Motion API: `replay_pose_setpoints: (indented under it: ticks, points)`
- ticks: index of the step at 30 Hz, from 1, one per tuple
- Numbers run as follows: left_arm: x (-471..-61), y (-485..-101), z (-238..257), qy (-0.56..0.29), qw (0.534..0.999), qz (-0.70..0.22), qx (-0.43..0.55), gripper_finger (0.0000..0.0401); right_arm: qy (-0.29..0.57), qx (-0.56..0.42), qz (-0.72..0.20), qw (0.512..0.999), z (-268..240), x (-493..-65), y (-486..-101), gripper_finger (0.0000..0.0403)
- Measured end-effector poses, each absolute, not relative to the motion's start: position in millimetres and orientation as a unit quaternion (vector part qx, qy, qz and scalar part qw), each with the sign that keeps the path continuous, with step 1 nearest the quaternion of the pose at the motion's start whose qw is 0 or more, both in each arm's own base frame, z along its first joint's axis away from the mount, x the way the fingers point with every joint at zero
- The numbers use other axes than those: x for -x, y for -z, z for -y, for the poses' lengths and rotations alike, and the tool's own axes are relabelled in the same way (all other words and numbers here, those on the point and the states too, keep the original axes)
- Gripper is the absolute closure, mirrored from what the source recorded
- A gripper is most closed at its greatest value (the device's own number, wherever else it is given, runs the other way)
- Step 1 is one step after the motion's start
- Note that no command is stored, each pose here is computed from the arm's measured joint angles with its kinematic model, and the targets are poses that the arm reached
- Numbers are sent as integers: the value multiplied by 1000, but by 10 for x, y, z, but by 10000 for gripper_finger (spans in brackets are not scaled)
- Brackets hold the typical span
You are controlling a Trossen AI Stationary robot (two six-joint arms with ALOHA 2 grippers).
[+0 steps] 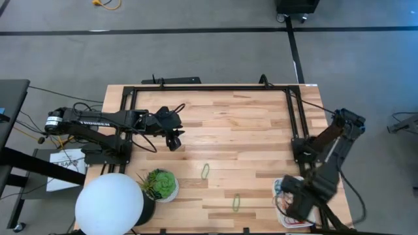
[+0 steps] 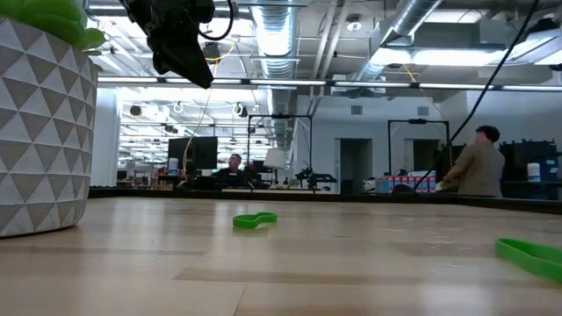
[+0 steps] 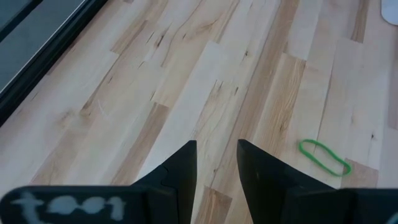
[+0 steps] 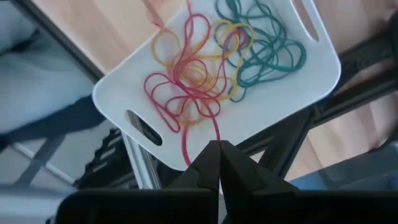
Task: Pick and place items into bin
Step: Put the red rubber band into the white bin, then put the green rubber band into the white bin
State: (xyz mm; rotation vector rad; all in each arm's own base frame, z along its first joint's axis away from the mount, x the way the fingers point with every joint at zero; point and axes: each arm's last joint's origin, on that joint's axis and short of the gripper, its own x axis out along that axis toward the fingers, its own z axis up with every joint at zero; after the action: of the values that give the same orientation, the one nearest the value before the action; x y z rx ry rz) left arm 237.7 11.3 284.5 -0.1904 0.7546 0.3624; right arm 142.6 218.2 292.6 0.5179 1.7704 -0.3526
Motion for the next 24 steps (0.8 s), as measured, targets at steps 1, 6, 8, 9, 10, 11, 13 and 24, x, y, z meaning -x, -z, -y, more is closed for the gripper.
replay_pose_setpoints:
  ticks: [1,6,8,9,10,11,13,24]
  points:
    - [-2376,-2844,-113,-176,909,-366,92,297,160,-220,-755,596,-2232,-1372,-2912,402]
    - [-2377,-2845,-112,-175,909,-366,92,297,182,-182,-744,616,-2418,-1219,-2780,399]
    - [-2376,-2844,-112,-176,909,-366,92,297,187,-168,-748,614,-2463,-1219,-2716,396]
    - [-2376,-2844,-113,-176,909,-366,92,297,191,-162,-750,612,-2480,-1226,-2685,395]
    - [-2376,-2844,-113,-175,909,-366,92,297,194,-156,-751,612,-2496,-1235,-2654,393]
    - [-2376,-2844,-113,-175,909,-366,92,297,193,-147,-753,611,-2508,-1243,-2626,391]
    - [-2377,-2844,-112,-175,909,-366,92,297,189,-128,-759,610,-2519,-1267,-2580,385]
    - [-2376,-2844,-113,-175,909,-366,92,297,183,-147,-761,605,-2364,-1681,-2492,348]
